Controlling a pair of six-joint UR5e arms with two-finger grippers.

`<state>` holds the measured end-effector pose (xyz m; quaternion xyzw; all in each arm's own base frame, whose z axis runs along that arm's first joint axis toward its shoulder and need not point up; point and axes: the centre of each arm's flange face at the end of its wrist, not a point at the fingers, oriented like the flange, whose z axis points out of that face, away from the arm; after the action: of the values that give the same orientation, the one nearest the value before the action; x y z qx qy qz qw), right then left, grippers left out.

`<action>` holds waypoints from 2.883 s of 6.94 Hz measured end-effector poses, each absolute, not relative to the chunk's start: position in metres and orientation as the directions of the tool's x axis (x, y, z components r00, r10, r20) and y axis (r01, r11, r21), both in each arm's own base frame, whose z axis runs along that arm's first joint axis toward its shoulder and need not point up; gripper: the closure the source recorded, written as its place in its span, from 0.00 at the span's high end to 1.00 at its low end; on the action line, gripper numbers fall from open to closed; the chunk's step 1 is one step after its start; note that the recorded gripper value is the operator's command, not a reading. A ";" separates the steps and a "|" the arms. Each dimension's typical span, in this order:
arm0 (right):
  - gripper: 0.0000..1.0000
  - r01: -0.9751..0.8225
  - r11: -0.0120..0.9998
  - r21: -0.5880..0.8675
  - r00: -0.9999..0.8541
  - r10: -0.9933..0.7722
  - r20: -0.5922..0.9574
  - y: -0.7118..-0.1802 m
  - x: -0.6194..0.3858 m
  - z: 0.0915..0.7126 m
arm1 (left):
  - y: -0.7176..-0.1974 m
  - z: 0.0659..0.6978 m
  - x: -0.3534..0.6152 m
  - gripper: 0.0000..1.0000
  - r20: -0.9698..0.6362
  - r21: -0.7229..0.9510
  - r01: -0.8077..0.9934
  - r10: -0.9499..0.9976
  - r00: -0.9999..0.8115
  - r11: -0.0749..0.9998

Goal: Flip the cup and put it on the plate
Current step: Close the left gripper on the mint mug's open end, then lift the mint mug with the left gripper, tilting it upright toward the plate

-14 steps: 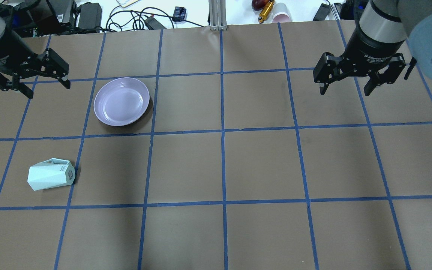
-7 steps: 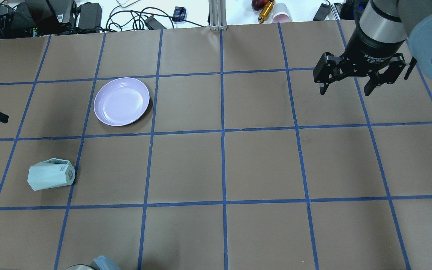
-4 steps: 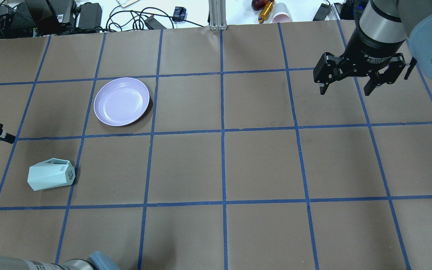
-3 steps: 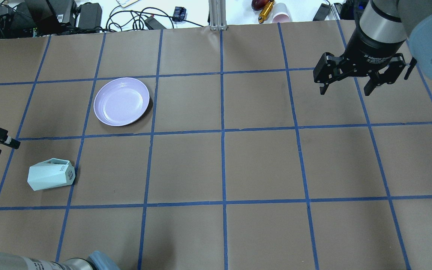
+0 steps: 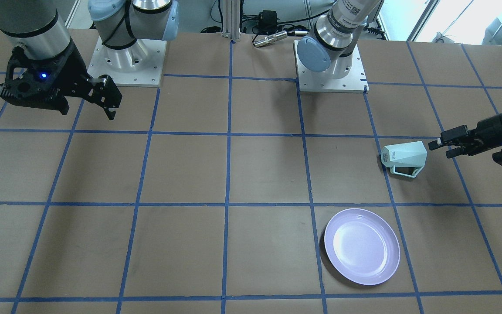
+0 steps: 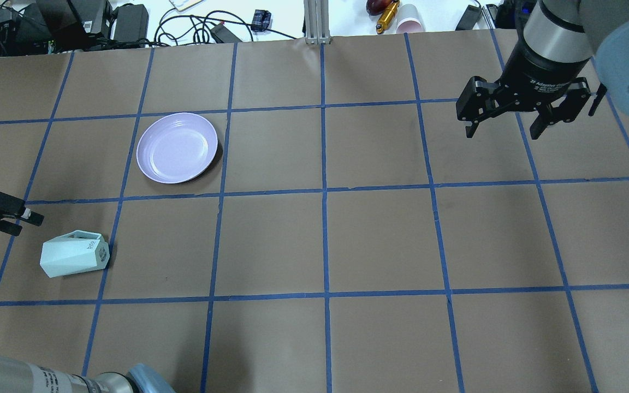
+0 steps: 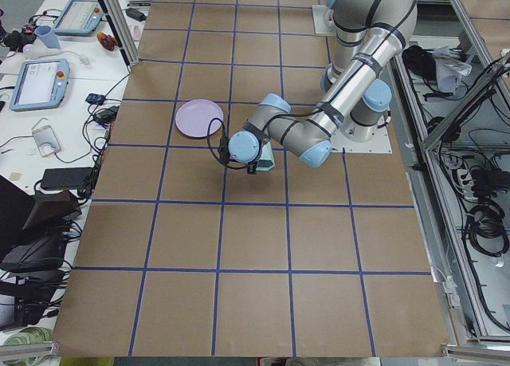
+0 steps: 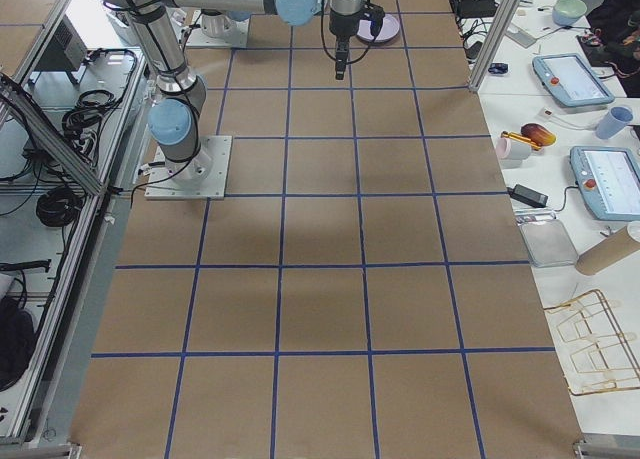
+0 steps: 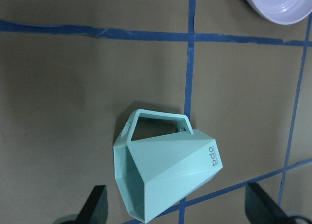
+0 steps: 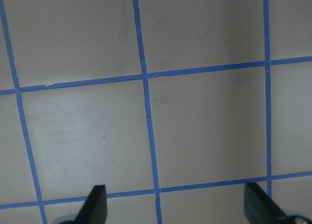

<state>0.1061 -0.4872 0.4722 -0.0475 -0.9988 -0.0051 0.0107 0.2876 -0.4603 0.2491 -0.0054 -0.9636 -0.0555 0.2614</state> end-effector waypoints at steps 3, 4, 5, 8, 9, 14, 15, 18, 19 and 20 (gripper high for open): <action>1.00 0.095 0.995 0.010 -0.995 0.095 0.022 -0.487 0.106 0.472 | -0.456 0.214 0.281 1.00 0.567 0.135 0.044 -0.041 -0.823 0.990; 1.00 0.095 0.995 0.010 -0.995 0.095 0.022 -0.487 0.106 0.472 | -0.453 0.205 0.277 1.00 0.583 0.144 0.042 -0.051 -0.811 0.989; 1.00 0.095 0.995 0.009 -0.995 0.095 0.022 -0.487 0.106 0.472 | -0.452 0.198 0.275 1.00 0.593 0.155 0.041 -0.060 -0.803 0.987; 1.00 0.095 0.995 0.009 -0.995 0.095 0.022 -0.487 0.106 0.472 | -0.447 0.188 0.271 1.00 0.615 0.195 0.040 -0.090 -0.784 0.980; 1.00 0.095 0.995 0.009 -0.995 0.095 0.022 -0.487 0.106 0.472 | -0.446 0.186 0.269 0.98 0.625 0.210 0.041 -0.102 -0.774 0.977; 1.00 0.095 0.995 0.009 -0.995 0.095 0.022 -0.487 0.106 0.472 | -0.448 0.183 0.269 0.00 0.634 0.225 0.021 -0.130 -0.762 0.974; 1.00 0.095 0.995 0.009 -0.995 0.095 0.022 -0.487 0.106 0.472 | -0.449 0.186 0.270 0.00 0.622 0.241 -0.006 -0.159 -0.767 0.970; 1.00 0.095 0.995 0.009 -0.995 0.095 0.022 -0.487 0.106 0.472 | -0.462 0.215 0.277 0.00 0.555 0.283 -0.116 -0.261 -0.790 0.952; 1.00 0.095 0.995 0.009 -0.995 0.095 0.022 -0.487 0.106 0.472 | -0.468 0.228 0.282 0.00 0.539 0.280 -0.134 -0.271 -0.798 0.951; 1.00 0.095 0.995 0.009 -0.995 0.095 0.022 -0.487 0.106 0.472 | -0.475 0.242 0.283 0.00 0.522 0.270 -0.138 -0.265 -0.811 0.953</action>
<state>0.1061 -0.4872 0.4722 -0.0476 -0.9988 -0.0051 0.0107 0.2827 -0.4751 0.2419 0.1068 -0.9450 -0.1102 0.2887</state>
